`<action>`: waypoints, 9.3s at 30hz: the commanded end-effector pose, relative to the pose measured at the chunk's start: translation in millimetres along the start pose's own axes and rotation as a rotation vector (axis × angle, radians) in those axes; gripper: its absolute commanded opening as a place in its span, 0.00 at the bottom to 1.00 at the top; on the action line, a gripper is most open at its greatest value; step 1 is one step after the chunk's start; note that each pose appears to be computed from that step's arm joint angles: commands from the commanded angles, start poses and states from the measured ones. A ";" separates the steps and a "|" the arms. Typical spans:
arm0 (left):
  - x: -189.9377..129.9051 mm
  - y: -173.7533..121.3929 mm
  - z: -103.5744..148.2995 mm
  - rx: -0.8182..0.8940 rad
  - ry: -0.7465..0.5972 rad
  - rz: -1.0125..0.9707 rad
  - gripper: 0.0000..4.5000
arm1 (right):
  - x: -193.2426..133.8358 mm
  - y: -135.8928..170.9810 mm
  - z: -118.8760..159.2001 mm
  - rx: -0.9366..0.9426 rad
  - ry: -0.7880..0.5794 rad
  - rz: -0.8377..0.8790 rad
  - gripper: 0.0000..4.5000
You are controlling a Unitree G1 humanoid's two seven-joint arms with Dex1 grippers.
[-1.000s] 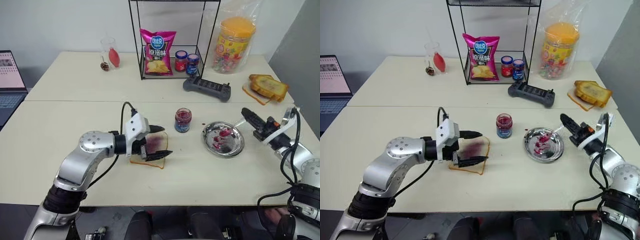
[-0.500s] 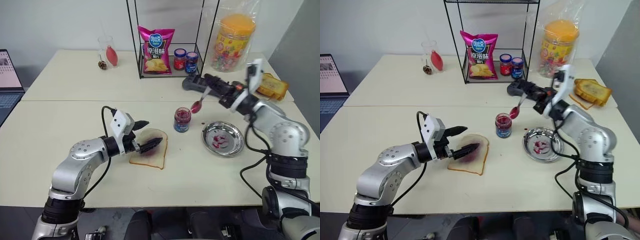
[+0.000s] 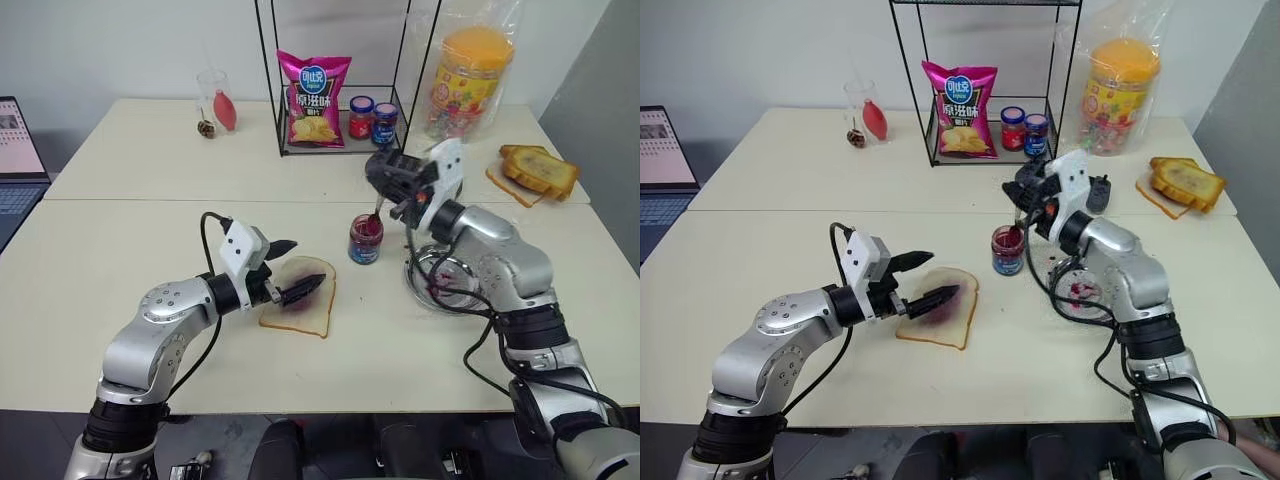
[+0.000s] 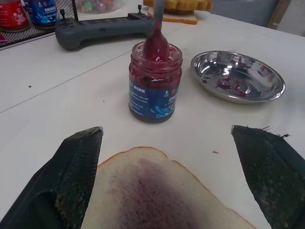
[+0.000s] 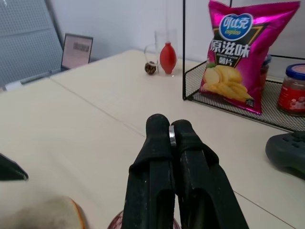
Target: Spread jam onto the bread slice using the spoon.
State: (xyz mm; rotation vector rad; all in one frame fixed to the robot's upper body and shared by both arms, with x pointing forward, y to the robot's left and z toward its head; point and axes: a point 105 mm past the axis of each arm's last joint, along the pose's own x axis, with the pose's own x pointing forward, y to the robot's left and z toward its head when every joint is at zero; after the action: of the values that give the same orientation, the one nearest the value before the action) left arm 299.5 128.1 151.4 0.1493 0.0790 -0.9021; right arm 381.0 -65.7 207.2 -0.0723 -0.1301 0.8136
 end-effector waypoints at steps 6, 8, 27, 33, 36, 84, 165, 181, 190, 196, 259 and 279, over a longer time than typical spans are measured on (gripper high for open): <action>-3.2 -6.4 12.8 0.048 -0.038 0.007 1.00 | 7.0 12.6 -30.9 -0.064 0.044 0.024 0.01; -4.3 -5.9 12.8 0.049 -0.037 0.016 1.00 | 7.2 7.4 -33.2 0.045 0.045 -0.013 0.01; 3.1 -4.1 14.5 0.069 -0.046 0.005 1.00 | 1.8 -20.6 -4.2 0.694 -0.084 -0.160 0.01; 6.7 -2.2 17.1 0.080 -0.054 -0.002 1.00 | -2.3 -27.3 2.3 0.782 -0.116 -0.185 0.01; 7.8 -2.1 17.5 0.082 -0.056 -0.005 1.00 | -5.5 -31.1 0.9 0.804 -0.121 -0.206 0.01; 7.3 -0.6 19.2 0.110 -0.054 -0.003 1.00 | -2.3 -32.2 15.4 0.671 -0.148 -0.175 0.01; -103.0 -102.1 -83.9 -0.163 0.091 0.239 1.00 | 57.6 93.0 -41.4 0.309 0.028 0.349 0.01; -92.7 -91.8 -67.6 -0.143 0.068 0.222 1.00 | 59.3 96.2 -1.1 0.291 -0.062 0.433 0.01; -91.9 -89.9 -67.9 -0.144 0.073 0.219 1.00 | 44.8 107.8 14.7 0.400 -0.059 0.489 0.01; -90.3 -93.3 -68.9 -0.147 0.075 0.213 1.00 | 42.2 97.0 11.7 0.396 -0.050 0.429 0.01; -84.9 -82.7 -57.0 -0.104 0.074 0.199 1.00 | -3.1 65.6 1.7 0.881 -0.011 0.058 0.01; -73.8 -94.3 -40.3 -0.132 0.066 0.219 1.00 | 67.7 82.2 -30.5 0.597 0.050 0.177 0.01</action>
State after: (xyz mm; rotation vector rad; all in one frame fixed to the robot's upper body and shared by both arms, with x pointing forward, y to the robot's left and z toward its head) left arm 182.2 139.9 101.1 0.0496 0.2273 -0.6610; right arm 370.0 35.5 163.8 0.4904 0.2255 0.9810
